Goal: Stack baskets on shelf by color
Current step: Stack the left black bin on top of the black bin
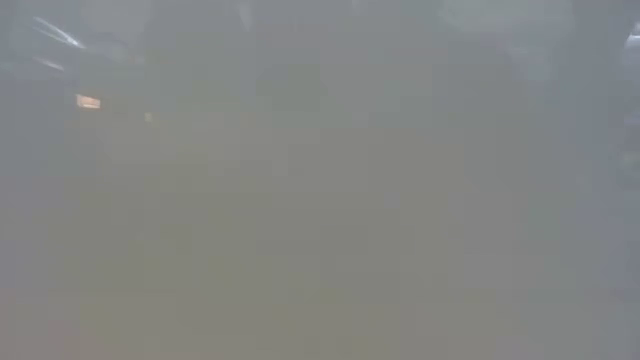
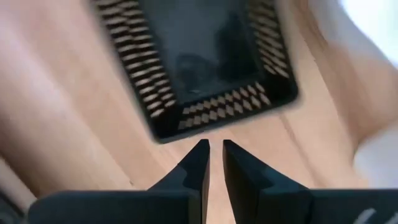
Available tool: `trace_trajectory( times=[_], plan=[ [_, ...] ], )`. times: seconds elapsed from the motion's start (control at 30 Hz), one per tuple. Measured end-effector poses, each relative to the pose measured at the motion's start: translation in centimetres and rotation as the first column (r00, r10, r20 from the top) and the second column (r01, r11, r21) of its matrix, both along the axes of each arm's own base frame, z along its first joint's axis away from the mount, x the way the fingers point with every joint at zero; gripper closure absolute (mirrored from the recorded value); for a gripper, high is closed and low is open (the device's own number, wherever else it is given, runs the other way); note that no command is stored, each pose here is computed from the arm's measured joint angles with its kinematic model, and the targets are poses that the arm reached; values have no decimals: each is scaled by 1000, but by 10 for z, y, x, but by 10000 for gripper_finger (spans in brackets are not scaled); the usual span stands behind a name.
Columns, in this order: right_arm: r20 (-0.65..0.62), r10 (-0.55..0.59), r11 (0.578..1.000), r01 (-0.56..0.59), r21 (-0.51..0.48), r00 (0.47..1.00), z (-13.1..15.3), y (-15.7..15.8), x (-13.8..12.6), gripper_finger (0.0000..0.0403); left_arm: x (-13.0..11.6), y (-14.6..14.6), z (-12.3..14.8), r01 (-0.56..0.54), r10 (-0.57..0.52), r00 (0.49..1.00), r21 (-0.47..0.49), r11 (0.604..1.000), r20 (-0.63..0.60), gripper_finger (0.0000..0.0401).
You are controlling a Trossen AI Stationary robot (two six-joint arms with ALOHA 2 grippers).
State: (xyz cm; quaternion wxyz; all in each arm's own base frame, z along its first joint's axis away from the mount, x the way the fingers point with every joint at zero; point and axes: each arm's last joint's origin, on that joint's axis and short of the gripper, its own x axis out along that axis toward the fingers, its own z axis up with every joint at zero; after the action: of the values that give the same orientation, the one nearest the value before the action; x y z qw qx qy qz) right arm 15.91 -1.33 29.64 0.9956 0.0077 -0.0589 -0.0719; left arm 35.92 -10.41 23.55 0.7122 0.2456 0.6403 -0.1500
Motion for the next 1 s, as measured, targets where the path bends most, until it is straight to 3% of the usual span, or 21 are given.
trace_trajectory(
  times=[0.07,0.13,0.23,0.47,0.63,0.8,0.87,1.0],
  plan=[
    [7,-1,1000,1,-8,1000,1,0,0,244,-5,-8,-6,180,-178,983,26,983,-41,352],
    [4,-3,1000,3,-20,1000,1,0,0,244,-9,-13,-12,339,-336,939,40,940,-78,352],
    [-6,-4,1000,4,-27,1000,0,0,0,244,-10,-15,-17,468,-462,882,59,882,-96,352],
    [-39,-5,1000,4,-25,999,-3,0,0,244,-5,-7,-39,403,-403,915,81,912,-19,345],
    [-42,-5,1000,4,-24,999,-4,0,0,244,-8,-3,-46,450,-445,893,166,877,-67,311],
    [-38,-6,999,5,-34,999,-3,0,0,244,-6,-4,-42,403,-404,913,266,876,-54,267],
    [-37,-7,999,5,-41,999,-3,0,0,244,-5,-6,-39,421,-425,904,291,859,-54,248],
    [-39,-8,999,6,-52,999,-3,0,0,244,-5,-10,-39,537,-535,839,310,784,-101,216]
  ],
)
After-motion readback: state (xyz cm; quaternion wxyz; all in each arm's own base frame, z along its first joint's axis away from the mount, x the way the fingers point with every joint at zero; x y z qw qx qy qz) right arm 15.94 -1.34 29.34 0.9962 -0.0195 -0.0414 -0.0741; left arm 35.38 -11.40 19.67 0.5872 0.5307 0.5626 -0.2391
